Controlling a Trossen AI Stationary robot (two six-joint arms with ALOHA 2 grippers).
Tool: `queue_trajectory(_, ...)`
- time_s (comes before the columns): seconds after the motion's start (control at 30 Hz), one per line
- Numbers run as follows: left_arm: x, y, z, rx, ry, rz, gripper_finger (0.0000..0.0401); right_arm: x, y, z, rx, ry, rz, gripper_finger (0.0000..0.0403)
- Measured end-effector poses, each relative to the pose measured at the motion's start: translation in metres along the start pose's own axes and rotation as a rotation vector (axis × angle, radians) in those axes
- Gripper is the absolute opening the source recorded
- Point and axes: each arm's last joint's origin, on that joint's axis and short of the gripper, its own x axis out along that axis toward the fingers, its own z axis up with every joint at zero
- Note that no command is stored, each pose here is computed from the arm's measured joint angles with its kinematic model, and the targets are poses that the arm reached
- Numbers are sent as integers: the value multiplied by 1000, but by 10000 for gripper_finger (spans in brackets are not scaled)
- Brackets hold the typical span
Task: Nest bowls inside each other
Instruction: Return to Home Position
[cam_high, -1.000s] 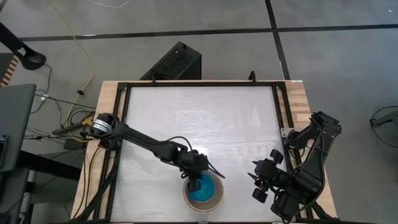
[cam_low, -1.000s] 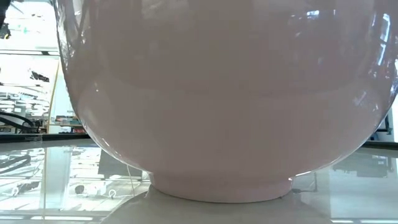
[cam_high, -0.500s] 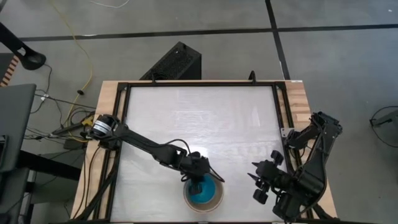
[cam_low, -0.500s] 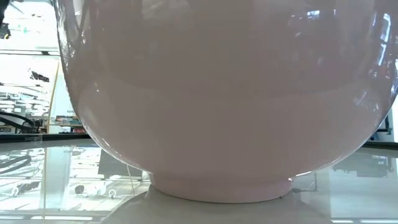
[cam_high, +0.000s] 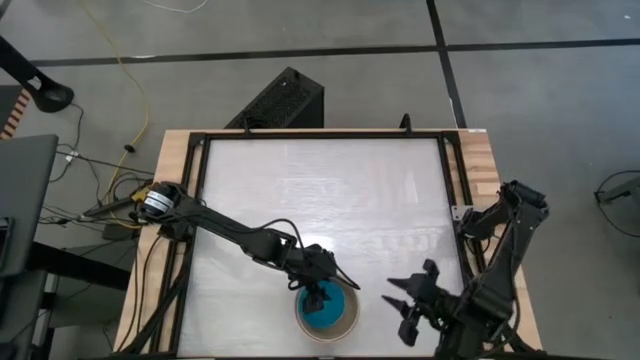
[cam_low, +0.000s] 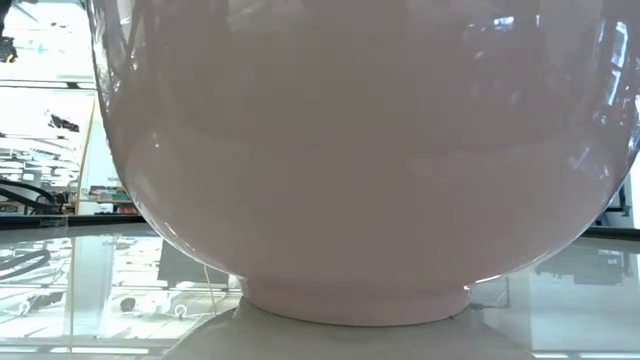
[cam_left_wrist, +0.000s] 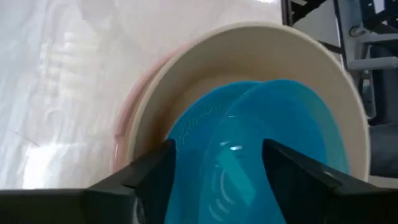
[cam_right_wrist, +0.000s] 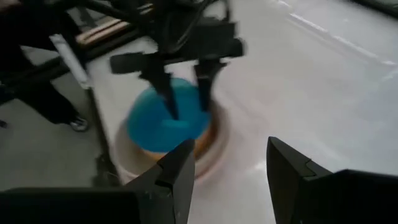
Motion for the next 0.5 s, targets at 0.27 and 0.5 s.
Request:
queue_trajectory(0.27, -5, 0, 12, -1, -50, -100, 243, 24, 9, -14, 50, -28, 65, 166)
queue_trajectory(0.5, -19, 8, 17, 8, -39, -74, 243, 25, 10, -16, 59, -29, 76, 166)
